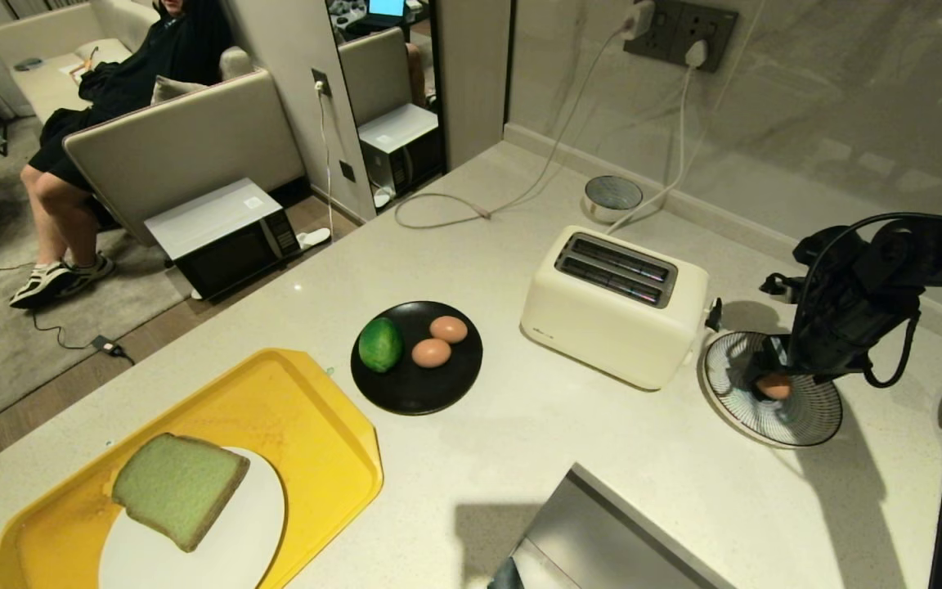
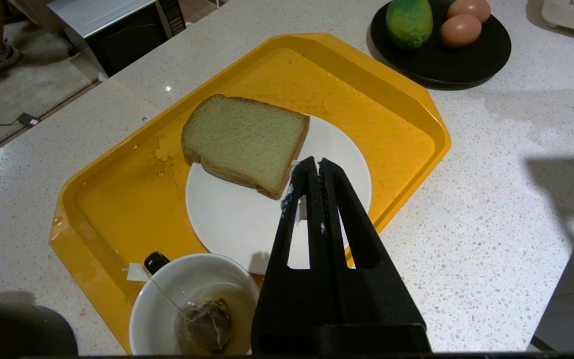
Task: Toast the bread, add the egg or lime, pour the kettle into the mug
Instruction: Pick up the egg
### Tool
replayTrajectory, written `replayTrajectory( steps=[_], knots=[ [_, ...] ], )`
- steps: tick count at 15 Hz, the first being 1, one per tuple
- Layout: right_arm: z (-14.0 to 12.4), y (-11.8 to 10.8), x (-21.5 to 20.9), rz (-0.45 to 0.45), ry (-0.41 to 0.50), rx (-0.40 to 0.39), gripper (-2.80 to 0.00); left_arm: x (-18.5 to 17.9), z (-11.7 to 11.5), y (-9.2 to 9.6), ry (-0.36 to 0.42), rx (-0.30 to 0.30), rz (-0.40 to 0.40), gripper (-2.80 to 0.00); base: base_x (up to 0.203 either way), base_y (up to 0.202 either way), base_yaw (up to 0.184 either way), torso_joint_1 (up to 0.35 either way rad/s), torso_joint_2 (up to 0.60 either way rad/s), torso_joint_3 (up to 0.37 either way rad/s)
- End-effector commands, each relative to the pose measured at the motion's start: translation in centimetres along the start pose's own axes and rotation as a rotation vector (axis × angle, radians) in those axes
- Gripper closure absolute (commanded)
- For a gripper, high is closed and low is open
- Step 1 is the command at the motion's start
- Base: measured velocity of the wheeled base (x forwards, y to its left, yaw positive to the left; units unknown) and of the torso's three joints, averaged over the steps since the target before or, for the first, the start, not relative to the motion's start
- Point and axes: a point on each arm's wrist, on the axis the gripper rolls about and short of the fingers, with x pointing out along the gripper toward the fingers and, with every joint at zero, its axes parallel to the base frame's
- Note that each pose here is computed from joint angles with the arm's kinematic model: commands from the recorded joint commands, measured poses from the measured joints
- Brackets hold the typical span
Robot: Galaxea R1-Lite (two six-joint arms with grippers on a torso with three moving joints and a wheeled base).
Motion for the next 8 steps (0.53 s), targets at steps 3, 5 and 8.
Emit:
replayTrajectory(
  steps=[3, 5, 8],
  knots=[
    [0.05, 0.06, 0.41, -0.003, 0.009, 0.001, -2.8, -0.01, 0.0, 0.0, -0.001, 0.0, 0.001, 0.0, 0.0, 0.0, 0.0, 0.0, 0.0, 0.0],
    [0.22, 0.28, 0.58, -0.002, 0.007, 0.039, -2.8, -0.01, 0.0, 0.0, -0.001, 0.0, 0.001, 0.0, 0.0, 0.0, 0.0, 0.0, 0.0, 0.0],
    [0.28, 0.46, 0.8, -0.001, 0.009, 0.036, -2.8, -0.01, 0.0, 0.0, -0.001, 0.0, 0.001, 0.0, 0.0, 0.0, 0.0, 0.0, 0.0, 0.0]
  ],
)
